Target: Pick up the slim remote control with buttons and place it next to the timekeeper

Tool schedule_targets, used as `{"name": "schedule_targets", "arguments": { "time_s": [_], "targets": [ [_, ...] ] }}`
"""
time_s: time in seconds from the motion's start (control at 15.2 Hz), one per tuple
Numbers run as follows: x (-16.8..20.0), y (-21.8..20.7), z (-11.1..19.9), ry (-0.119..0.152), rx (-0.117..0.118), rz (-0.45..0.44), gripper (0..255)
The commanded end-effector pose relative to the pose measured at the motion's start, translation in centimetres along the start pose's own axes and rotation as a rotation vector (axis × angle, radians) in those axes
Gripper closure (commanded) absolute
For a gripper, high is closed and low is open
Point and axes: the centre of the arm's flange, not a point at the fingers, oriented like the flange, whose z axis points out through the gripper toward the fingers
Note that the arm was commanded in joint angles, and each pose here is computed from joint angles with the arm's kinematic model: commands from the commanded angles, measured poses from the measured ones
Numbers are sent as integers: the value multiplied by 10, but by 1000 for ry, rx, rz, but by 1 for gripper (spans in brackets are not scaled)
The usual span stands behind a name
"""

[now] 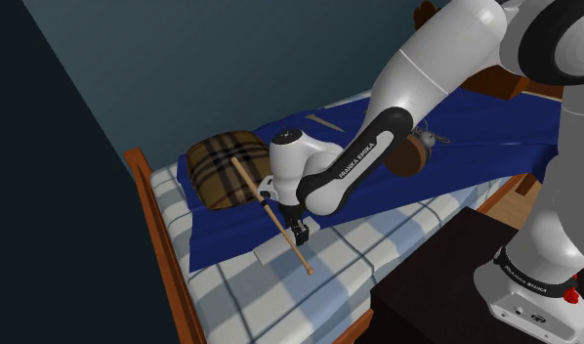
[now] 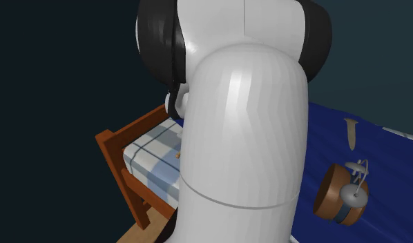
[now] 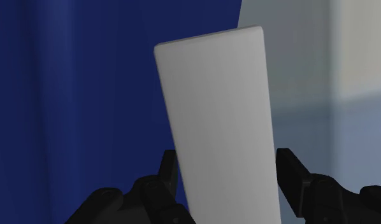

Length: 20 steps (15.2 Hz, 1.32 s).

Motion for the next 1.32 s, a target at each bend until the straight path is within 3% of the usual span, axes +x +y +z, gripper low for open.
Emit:
{"name": "schedule_targets", "arguments": {
  "time_s": [0.0, 0.46, 1.25],
  "targets": [
    [0, 0, 0, 0, 0, 0, 255],
    [0, 0, 0, 0, 0, 0, 255],
    [0, -1, -63, 0, 0, 0, 255]
  ]
}}
